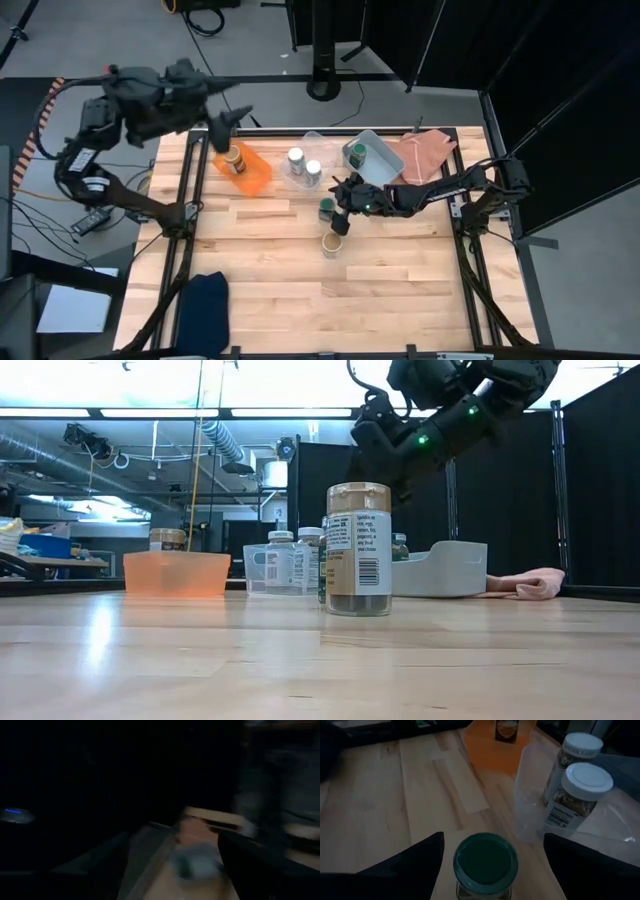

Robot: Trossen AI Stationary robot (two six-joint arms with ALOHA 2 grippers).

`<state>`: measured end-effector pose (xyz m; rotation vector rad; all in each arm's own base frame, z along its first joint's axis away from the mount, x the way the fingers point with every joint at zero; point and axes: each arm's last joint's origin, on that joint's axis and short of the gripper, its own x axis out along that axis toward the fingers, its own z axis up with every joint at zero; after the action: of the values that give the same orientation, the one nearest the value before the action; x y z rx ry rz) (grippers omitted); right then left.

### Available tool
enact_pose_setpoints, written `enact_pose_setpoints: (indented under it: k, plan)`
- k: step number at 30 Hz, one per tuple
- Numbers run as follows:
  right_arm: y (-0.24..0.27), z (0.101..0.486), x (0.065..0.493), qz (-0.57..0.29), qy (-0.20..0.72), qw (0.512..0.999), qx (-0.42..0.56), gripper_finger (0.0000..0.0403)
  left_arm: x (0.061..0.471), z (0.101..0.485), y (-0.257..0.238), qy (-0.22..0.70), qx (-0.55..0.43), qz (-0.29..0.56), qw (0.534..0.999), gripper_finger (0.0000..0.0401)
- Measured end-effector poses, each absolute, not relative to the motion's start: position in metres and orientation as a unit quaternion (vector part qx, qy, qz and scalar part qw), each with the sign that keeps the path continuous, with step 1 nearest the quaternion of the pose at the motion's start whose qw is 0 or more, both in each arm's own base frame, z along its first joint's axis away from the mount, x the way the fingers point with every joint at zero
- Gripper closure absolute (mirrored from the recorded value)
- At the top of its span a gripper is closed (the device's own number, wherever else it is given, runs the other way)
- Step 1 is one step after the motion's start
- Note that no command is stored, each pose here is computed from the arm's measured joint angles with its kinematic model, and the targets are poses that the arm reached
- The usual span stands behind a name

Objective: Sort spices by type
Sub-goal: Put the gold seasoning bottle into the orange bin

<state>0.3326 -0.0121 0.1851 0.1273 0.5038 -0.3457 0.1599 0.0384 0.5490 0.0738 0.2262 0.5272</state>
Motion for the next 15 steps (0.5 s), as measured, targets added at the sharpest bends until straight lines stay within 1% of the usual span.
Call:
enact_pose_setpoints:
  k: [4, 7, 9, 12, 15]
  plan:
    - [-0.009, 0.188, 0.335, -0.159, 0.232, 0.958, 0.052, 0.0053, 0.166, 0.52, 0.02, 0.168, -0.006, 0.136, 0.976, 0.0094]
    - [-0.007, 0.194, 0.338, -0.147, 0.204, 0.967, 0.047, 0.0053, 0.182, 0.487, 0.004, 0.226, -0.032, 0.069, 0.971, 0.0094]
    - [-0.006, 0.197, 0.339, -0.143, 0.186, 0.971, 0.049, 0.0053, 0.196, 0.463, -0.008, 0.255, -0.041, 0.044, 0.965, 0.0094]
    - [-0.006, 0.211, 0.338, -0.141, 0.149, 0.977, 0.053, 0.0053, 0.216, 0.425, -0.023, 0.275, -0.036, 0.018, 0.961, 0.0094]
    - [-0.012, 0.233, 0.329, -0.164, 0.107, 0.979, 0.052, 0.0053, 0.238, 0.389, -0.03, 0.263, -0.047, 0.007, 0.964, 0.0094]
